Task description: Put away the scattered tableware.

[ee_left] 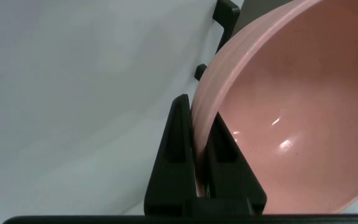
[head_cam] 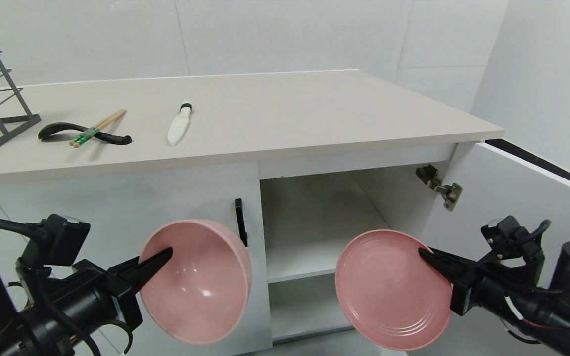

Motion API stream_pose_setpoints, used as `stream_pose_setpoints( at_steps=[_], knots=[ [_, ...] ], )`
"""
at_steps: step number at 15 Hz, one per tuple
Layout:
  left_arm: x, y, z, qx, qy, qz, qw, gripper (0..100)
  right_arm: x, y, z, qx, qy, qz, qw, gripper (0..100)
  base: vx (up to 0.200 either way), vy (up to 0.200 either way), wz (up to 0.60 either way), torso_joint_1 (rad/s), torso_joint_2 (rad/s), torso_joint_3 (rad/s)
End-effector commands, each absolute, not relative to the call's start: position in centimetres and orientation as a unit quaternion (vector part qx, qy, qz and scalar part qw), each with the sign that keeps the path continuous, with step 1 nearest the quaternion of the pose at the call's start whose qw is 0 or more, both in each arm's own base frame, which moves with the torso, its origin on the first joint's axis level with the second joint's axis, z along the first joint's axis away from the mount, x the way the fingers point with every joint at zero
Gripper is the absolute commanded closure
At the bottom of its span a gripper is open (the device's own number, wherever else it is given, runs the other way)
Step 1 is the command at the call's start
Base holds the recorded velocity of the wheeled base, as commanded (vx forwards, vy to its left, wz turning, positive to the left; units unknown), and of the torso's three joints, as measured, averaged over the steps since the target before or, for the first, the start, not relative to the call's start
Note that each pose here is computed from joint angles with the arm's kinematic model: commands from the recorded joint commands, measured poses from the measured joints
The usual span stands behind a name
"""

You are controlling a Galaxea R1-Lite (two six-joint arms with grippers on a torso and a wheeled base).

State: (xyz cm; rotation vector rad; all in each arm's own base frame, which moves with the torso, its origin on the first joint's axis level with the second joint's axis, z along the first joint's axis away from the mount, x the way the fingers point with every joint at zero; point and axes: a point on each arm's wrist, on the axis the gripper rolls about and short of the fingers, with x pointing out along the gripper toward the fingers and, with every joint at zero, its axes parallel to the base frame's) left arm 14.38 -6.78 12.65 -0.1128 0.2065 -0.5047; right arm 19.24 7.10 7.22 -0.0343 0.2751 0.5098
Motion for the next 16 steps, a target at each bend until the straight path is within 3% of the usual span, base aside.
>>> stream_pose_setpoints(
  at_steps=[1, 5, 7, 16],
  knots=[
    [14.4, -6.8, 12.6, -0.056, 0.104, -0.249, 0.961, 100, 19.8, 7.9, 6.0, -0.018, 0.162, 0.245, 0.956, 100, 0.0, 0.0, 0.0, 0.0, 0.0, 0.0],
    [14.3, -6.8, 12.6, -0.053, 0.103, -0.25, 0.961, 100, 23.0, 8.8, 6.2, 0.018, 0.132, 0.238, 0.962, 100, 0.0, 0.0, 0.0, 0.0, 0.0, 0.0],
    [14.2, -6.7, 12.3, -0.03, 0.103, -0.251, 0.962, 100, 24.4, 9.5, 5.7, 0.029, 0.131, 0.239, 0.962, 100, 0.0, 0.0, 0.0, 0.0, 0.0, 0.0],
    [14.0, -6.6, 12.1, -0.018, 0.104, -0.252, 0.962, 100, 31.1, 12.5, 0.1, 0.039, 0.142, 0.244, 0.958, 100, 0.0, 0.0, 0.0, 0.0, 0.0, 0.0]
  ],
)
